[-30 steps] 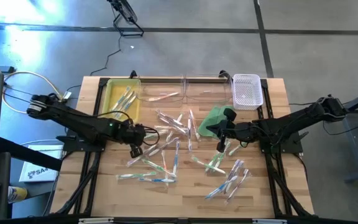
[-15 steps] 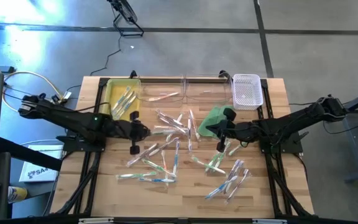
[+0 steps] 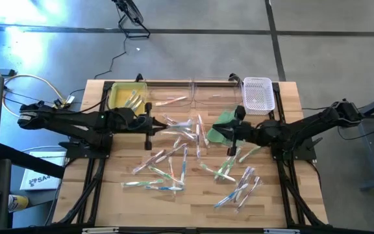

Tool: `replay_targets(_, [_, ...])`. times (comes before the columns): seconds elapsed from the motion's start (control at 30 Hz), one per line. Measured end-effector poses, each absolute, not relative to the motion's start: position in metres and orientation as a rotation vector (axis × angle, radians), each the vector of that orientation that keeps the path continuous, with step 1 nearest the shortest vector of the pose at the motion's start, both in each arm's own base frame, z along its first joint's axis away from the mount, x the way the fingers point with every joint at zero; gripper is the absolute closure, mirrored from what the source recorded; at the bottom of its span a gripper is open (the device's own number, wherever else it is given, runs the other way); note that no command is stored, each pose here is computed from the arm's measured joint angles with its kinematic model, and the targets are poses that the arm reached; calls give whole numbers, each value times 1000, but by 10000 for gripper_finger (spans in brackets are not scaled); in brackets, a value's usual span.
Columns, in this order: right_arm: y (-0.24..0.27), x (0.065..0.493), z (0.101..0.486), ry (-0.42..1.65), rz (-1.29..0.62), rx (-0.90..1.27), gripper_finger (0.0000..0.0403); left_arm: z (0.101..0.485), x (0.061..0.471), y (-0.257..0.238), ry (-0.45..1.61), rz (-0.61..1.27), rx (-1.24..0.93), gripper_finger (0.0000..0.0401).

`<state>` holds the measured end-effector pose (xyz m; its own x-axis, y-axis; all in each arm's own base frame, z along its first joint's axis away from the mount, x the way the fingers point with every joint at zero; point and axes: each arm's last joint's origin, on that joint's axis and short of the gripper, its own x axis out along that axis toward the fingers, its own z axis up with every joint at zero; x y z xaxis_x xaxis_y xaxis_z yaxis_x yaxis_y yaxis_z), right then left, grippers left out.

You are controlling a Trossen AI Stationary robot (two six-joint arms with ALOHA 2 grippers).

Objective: Pick & Place Toothbrushes
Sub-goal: Put the green toothbrush into the right transparent bin

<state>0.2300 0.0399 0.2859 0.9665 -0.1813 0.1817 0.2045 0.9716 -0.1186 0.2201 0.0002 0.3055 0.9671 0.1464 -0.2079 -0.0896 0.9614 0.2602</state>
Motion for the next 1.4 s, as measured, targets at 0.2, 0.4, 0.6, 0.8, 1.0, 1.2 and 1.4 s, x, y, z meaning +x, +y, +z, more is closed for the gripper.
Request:
replay_targets(0.2, [41,236,290,-278,-185,-163,286,315,232,4,200,88,292,401])
replay_targets(0.4, [35,251,280,-303,-174,-177,225,325,250,3,168,84,335,401])
replay_targets(0.6, [26,262,271,-329,-188,-160,214,330,266,3,144,87,354,401])
replay_targets(0.8, [22,266,267,-330,-115,-178,214,331,278,3,155,84,384,401])
replay_targets(1.0, [23,265,270,-362,-107,-176,214,327,284,3,176,80,385,401])
replay_targets(1.2, [23,265,270,-364,-83,-181,214,322,294,3,145,76,376,401])
replay_targets(1.4, [24,265,269,-360,-68,-187,214,320,299,2,122,60,374,401])
